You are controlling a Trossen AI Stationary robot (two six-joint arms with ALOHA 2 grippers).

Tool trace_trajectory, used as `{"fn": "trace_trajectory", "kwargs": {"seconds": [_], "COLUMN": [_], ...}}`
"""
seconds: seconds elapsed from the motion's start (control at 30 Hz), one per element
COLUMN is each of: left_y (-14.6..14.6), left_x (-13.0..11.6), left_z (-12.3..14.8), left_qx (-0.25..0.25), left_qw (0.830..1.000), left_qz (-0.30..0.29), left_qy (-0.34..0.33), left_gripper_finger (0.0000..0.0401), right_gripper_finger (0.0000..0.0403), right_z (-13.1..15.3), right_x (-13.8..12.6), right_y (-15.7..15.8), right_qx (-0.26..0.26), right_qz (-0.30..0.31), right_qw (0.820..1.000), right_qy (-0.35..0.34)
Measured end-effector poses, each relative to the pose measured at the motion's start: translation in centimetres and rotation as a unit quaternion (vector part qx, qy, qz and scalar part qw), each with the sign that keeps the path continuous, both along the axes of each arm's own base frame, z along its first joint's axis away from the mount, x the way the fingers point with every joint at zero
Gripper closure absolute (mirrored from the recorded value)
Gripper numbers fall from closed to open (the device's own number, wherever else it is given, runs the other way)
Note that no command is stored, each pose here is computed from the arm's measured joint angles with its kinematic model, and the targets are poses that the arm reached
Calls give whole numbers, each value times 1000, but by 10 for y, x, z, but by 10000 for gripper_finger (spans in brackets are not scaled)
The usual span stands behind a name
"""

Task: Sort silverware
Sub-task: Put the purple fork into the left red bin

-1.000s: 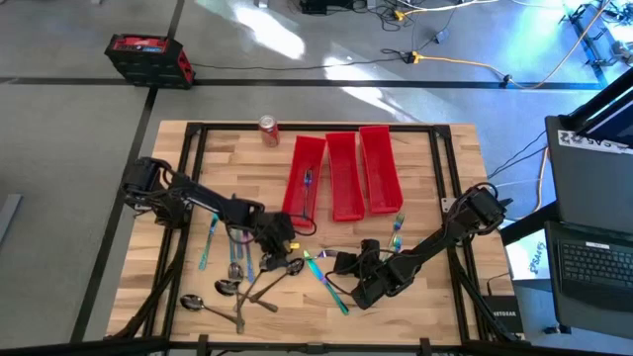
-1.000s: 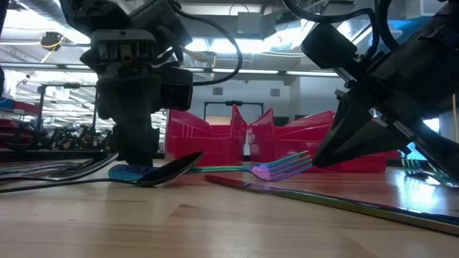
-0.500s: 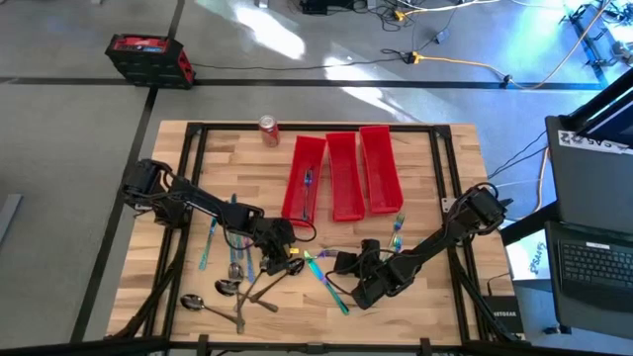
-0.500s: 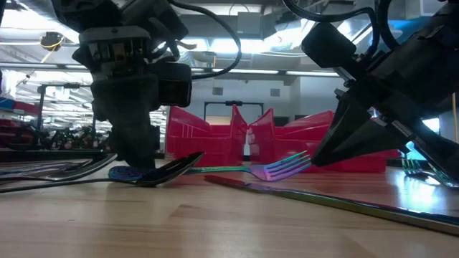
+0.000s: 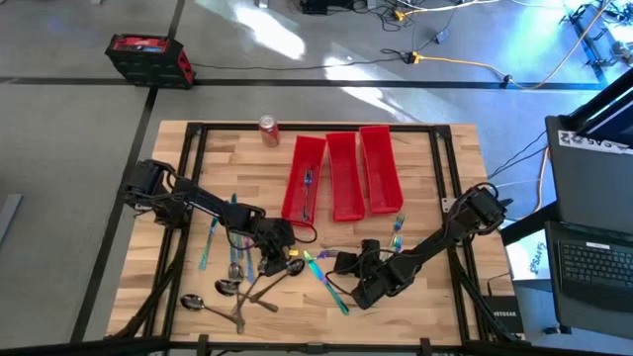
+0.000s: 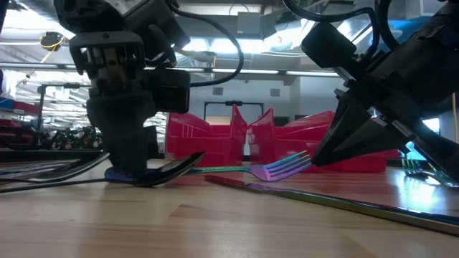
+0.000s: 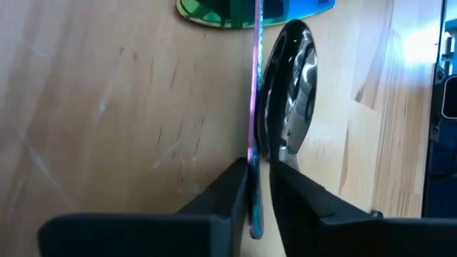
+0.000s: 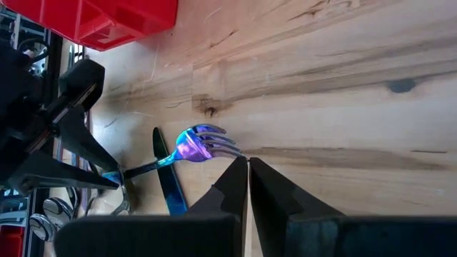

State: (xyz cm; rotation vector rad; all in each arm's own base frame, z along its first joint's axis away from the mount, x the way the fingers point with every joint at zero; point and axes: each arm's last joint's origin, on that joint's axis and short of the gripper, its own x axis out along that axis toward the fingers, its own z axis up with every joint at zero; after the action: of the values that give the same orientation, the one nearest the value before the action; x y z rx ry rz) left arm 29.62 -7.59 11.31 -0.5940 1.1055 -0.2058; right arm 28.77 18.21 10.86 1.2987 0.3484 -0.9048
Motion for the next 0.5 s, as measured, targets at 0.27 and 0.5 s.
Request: {"fn": "trace_trajectory", "kwargs": {"seconds": [0.27,0.5], "left_y": [-1,-2], "left_x": [0,-1], "left_z": [0,0], "left_qx": [-2,-17], "left_qw": [1000,1000], "left_qz": [-2,-24], "left_qy": [1,2], "left_gripper_finger": [381,381], "right_gripper_finger": [403,403], "right_z": [0,0], "right_x": [0,0], "right_y": [0,0], "right_qx": [0,0], "right_qz": [0,0], "right_qw": [1000,1000], "right_qy": [0,0]}}
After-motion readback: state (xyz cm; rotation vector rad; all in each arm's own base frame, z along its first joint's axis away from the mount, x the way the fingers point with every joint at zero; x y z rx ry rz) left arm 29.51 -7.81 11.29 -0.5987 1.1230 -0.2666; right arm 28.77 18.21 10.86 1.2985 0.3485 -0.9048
